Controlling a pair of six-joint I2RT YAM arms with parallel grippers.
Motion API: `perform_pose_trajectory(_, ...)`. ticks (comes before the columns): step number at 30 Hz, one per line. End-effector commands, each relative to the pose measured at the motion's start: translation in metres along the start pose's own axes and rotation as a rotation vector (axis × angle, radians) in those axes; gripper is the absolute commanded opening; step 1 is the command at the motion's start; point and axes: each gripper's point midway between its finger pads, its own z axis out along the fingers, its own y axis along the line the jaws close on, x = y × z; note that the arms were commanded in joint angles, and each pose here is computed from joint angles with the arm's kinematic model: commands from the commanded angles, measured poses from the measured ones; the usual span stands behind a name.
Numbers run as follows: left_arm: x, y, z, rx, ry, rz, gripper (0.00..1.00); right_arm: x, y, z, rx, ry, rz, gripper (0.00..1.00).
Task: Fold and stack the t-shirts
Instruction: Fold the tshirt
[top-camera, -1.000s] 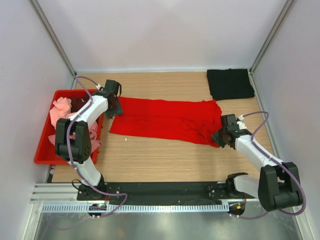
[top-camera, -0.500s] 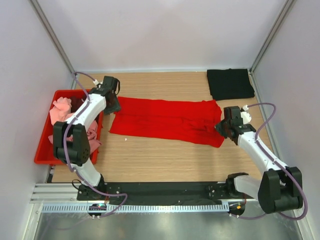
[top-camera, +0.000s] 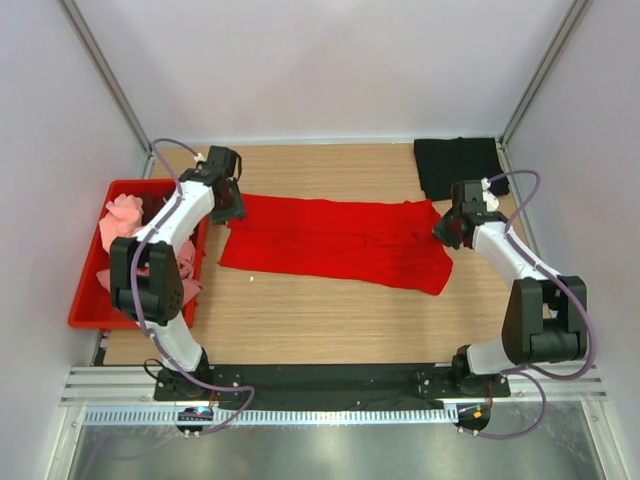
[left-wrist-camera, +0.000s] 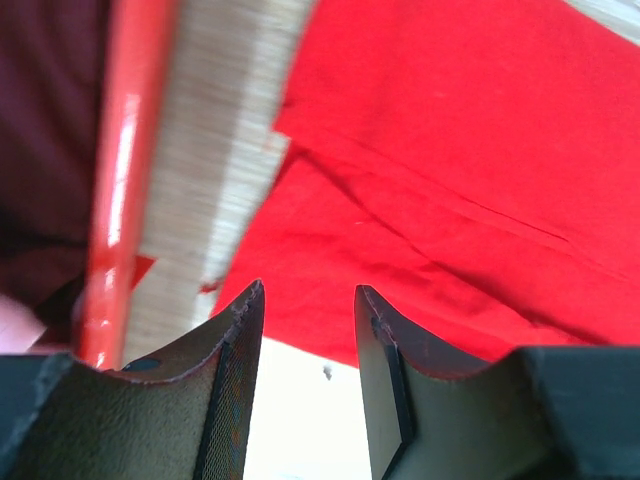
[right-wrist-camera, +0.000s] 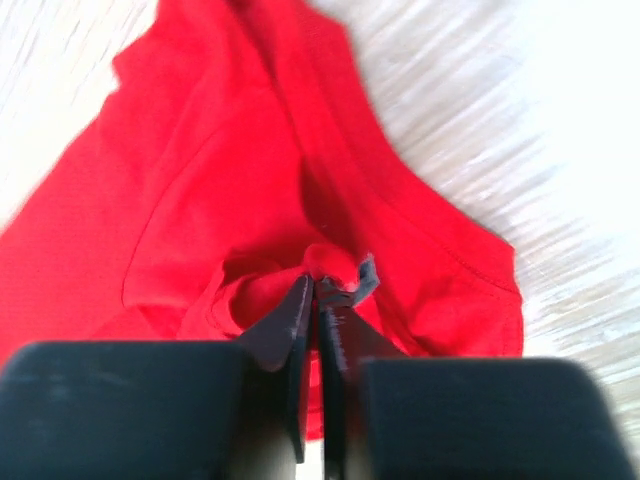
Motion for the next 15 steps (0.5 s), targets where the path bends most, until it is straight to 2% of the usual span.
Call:
perform_pose_trajectory(1,0.004,-0.022,0.003,0.11,0.063,0.08,0.41,-0.02,0.031,-0.01,-0.103,0.0,-0.113,0.15)
perform_pose_trajectory(4,0.01,-0.02,0.015,0.084,0.102,0.117,0.41,-0.015,0.025,-0.008,-0.066,0.055,-0.204,0.21)
perform_pose_trajectory(7,0.014,-0.007,0.027,0.006,0.122,0.152,0.41,-0.016,0.029,-0.014,-0.091,0.076,-0.287,0.36)
perform_pose_trajectory(9,0.013,-0.002,0.031,-0.027,0.117,0.162,0.42,-0.013,0.033,-0.019,-0.129,0.096,-0.344,0.42)
perform_pose_trajectory(10,0.016,0.0,0.035,-0.039,0.131,0.166,0.42,-0.013,0.039,-0.022,-0.16,0.108,-0.367,0.49)
perform_pose_trajectory(15,0.02,0.001,0.049,-0.056,0.154,0.177,0.43,-0.002,0.05,-0.014,-0.228,0.185,-0.445,0.58)
